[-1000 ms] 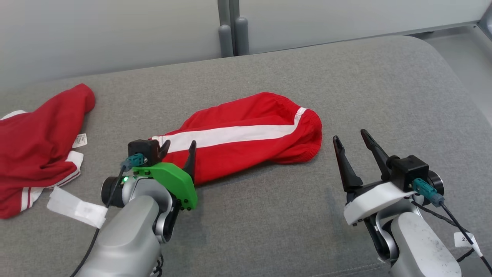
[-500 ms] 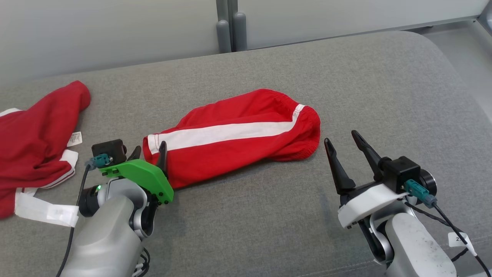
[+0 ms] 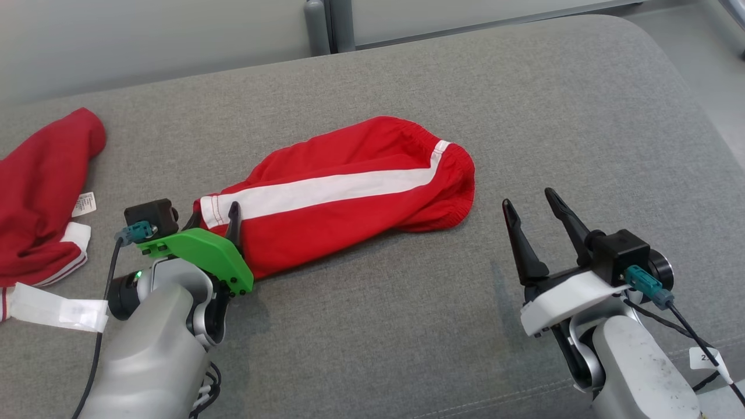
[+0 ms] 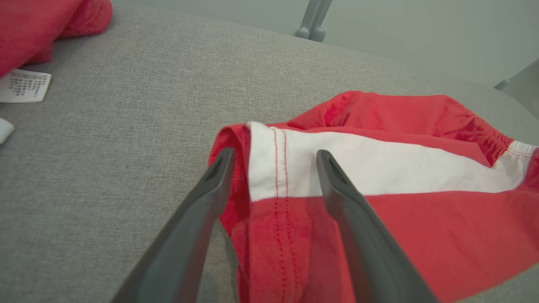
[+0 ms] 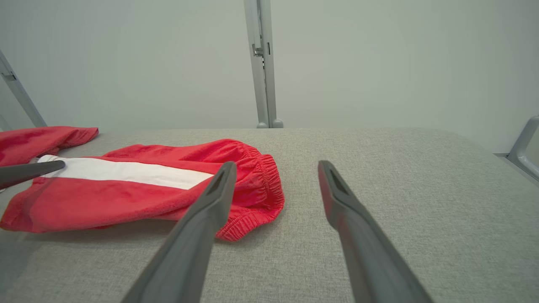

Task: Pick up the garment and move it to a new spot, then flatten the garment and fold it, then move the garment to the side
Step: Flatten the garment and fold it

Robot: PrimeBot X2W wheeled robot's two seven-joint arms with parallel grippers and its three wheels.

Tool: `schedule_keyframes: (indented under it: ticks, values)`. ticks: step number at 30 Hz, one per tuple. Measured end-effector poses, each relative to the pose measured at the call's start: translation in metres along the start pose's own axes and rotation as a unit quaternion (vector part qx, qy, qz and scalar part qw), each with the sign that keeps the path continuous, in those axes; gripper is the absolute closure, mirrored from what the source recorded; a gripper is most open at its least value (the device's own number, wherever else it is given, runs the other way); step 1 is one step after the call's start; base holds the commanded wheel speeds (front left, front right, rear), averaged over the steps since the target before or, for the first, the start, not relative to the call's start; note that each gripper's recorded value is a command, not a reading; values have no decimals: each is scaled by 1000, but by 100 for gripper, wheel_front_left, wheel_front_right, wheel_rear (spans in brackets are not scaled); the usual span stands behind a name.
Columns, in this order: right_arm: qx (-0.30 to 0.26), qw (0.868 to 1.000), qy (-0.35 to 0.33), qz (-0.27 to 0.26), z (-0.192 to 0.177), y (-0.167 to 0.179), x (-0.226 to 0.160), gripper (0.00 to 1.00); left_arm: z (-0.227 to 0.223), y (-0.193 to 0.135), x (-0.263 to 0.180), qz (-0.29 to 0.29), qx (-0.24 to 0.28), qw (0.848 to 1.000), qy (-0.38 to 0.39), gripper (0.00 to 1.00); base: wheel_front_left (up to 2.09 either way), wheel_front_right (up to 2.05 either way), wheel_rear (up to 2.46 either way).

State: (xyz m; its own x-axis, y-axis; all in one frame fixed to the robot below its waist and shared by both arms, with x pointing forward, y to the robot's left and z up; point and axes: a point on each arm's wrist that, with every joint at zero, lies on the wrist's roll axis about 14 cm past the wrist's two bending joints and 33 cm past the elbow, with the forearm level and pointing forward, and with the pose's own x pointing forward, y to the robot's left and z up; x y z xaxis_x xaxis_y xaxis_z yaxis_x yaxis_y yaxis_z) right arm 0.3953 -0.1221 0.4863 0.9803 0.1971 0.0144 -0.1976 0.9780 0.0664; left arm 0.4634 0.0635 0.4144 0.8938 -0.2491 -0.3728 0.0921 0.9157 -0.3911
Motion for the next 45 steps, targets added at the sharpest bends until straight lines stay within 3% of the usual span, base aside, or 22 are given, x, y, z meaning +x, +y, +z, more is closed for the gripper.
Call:
schedule_keyframes:
  ticks: [3,4,6,7,8,23,34,45]
  values:
    - [0,1000,0,1,0,1,2,0,1,0,1,0,2,1000,-1,1,0,0,0]
    - [0,1000,-1,0,0,0,2,0,1,-2,1,-3,4,1000,-1,16,0,0,0]
    - [0,1000,0,2,0,0,3,0,4,-5,1,-8,7,1000,-6,62,0,0,0]
    - [0,1000,0,3,0,1,4,0,6,-6,1,-9,8,1000,-9,76,0,0,0]
    - [1,1000,0,4,0,2,4,0,8,-6,1,-10,7,1000,-12,100,0,0,0]
    - [-13,1000,-15,20,11,-2,20,0,26,-25,-9,-50,9,997,-52,100,0,0,0]
    - [-14,998,42,34,6,-14,58,0,12,-10,-33,-39,-23,997,-58,100,0,0,0]
    - [-1,989,128,76,-14,13,85,0,-15,9,-63,-17,-61,997,-50,100,0,0,0]
